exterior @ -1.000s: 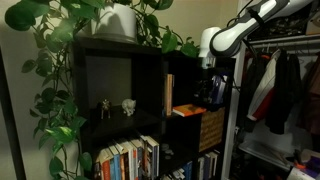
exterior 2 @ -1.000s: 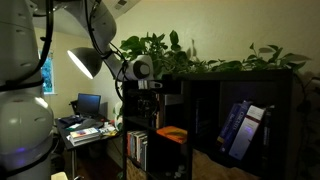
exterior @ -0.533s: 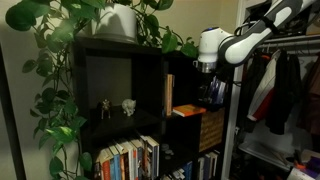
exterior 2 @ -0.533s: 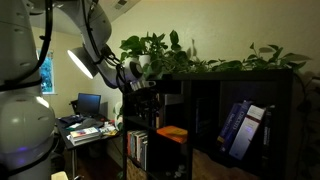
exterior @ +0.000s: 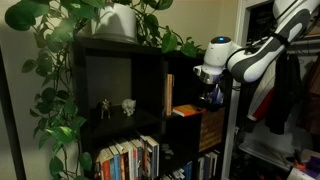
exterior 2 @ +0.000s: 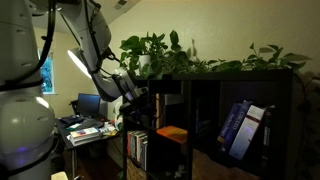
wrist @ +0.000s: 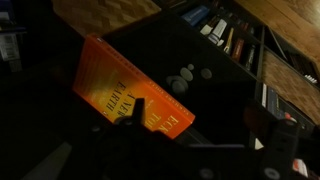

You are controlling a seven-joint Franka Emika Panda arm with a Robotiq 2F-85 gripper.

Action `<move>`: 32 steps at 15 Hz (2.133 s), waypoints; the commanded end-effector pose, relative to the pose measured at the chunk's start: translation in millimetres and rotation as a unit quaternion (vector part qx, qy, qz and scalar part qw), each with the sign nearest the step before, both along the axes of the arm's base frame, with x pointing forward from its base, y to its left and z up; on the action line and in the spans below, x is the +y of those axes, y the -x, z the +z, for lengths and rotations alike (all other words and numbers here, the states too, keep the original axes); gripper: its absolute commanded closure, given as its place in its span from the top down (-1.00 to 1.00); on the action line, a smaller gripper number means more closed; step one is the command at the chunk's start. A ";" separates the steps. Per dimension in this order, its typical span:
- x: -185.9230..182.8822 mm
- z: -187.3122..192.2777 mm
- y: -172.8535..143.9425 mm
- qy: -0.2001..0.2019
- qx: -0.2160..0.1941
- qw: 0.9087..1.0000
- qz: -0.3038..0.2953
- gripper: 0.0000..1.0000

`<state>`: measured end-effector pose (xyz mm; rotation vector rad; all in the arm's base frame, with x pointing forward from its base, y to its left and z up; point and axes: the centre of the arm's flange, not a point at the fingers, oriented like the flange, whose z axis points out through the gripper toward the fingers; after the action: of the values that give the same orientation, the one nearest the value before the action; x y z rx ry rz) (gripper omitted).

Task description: Move the orange book from the top middle compartment to the top right compartment

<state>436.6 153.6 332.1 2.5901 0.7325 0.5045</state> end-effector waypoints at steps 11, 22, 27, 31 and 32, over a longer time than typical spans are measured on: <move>-1.0 -30.5 -8.4 0.017 -0.023 1.000 0.012 1.00; 5.9 -87.1 -52.2 0.035 -0.023 0.998 0.051 1.00; 4.2 -105.4 -70.8 0.062 -0.044 0.994 0.084 1.00; 5.6 -111.0 -80.8 0.080 -0.060 0.989 0.109 1.00; 5.6 -111.3 -81.4 0.087 -0.063 0.987 0.117 1.00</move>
<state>514.1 159.0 228.1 2.3559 0.9846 0.5997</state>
